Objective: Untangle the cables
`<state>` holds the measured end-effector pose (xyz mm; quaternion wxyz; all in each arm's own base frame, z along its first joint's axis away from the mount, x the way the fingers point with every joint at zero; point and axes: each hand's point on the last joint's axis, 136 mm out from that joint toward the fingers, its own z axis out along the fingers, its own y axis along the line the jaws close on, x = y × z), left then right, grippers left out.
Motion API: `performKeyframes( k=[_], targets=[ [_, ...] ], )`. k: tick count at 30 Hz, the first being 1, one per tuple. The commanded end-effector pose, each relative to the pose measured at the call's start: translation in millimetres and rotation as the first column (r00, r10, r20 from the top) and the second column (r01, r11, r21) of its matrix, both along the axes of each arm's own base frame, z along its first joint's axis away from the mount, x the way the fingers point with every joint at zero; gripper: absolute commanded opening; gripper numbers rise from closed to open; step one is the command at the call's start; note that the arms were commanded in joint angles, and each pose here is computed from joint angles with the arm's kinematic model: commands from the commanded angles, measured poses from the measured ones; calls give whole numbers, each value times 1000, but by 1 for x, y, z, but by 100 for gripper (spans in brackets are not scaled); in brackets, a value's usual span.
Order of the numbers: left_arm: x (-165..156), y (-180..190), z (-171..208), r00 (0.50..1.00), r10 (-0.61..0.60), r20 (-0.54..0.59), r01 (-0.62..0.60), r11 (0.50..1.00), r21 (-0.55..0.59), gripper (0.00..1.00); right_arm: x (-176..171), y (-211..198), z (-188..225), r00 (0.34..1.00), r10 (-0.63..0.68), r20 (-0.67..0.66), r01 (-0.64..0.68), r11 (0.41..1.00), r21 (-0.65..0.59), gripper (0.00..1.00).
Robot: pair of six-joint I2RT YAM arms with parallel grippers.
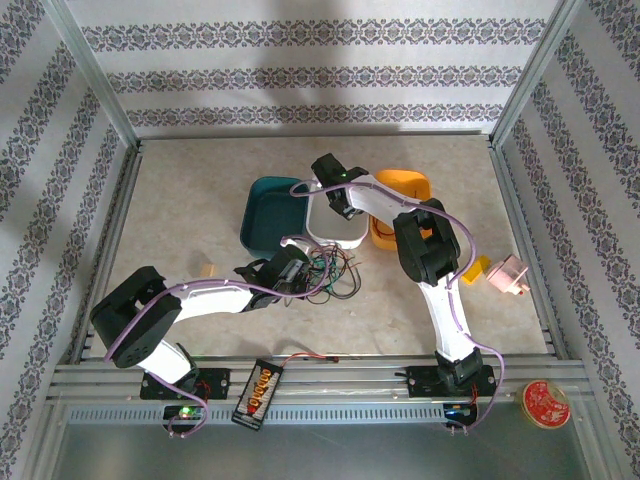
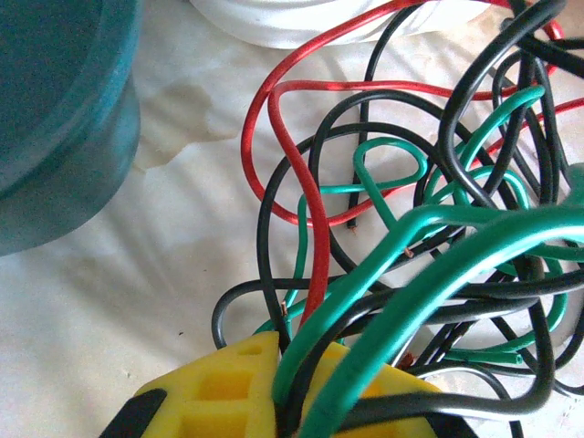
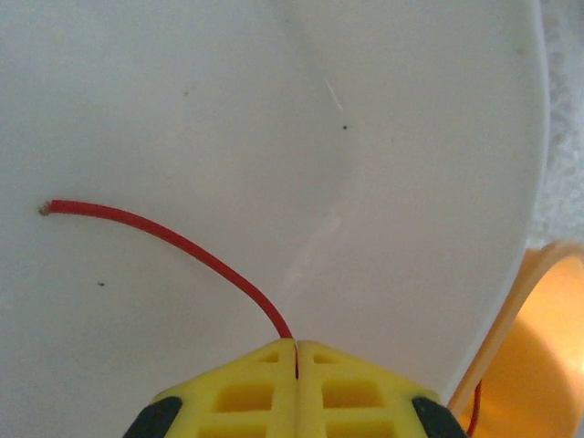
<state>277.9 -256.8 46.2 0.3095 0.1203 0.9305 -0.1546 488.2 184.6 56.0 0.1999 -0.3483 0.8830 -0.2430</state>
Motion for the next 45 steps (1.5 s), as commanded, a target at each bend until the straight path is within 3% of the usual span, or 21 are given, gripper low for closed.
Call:
performKeyframes(
  k=[1,7,12,15,23,32,38,45],
  targets=[
    [6,-3,3,1000,-10,2,10,1000,12,0,1,0,18,999,-28,38,26,998,57,0],
    [10,-8,6,1000,-21,7,21,1000,12,0,-2,2,74,986,-95,140,62,972,228,0],
    [15,-13,10,1000,-21,24,21,1000,-8,0,-17,-21,101,965,-221,143,147,903,404,0],
    [17,-18,10,999,-25,22,25,999,-22,0,-29,-45,110,942,-319,108,221,826,518,0],
    [18,-27,4,999,-47,1,47,998,-34,0,-58,-118,114,830,-557,-30,392,546,740,0],
    [21,-32,8,998,-61,12,62,997,-42,0,-76,-147,89,760,-644,-87,488,477,731,0],
    [19,-30,10,998,-61,8,61,998,-33,0,-77,-150,68,723,-674,-150,529,402,747,0],
    [15,-21,7,999,-34,12,34,999,-38,0,-71,-153,52,712,-678,-181,557,390,733,0]
  ],
)
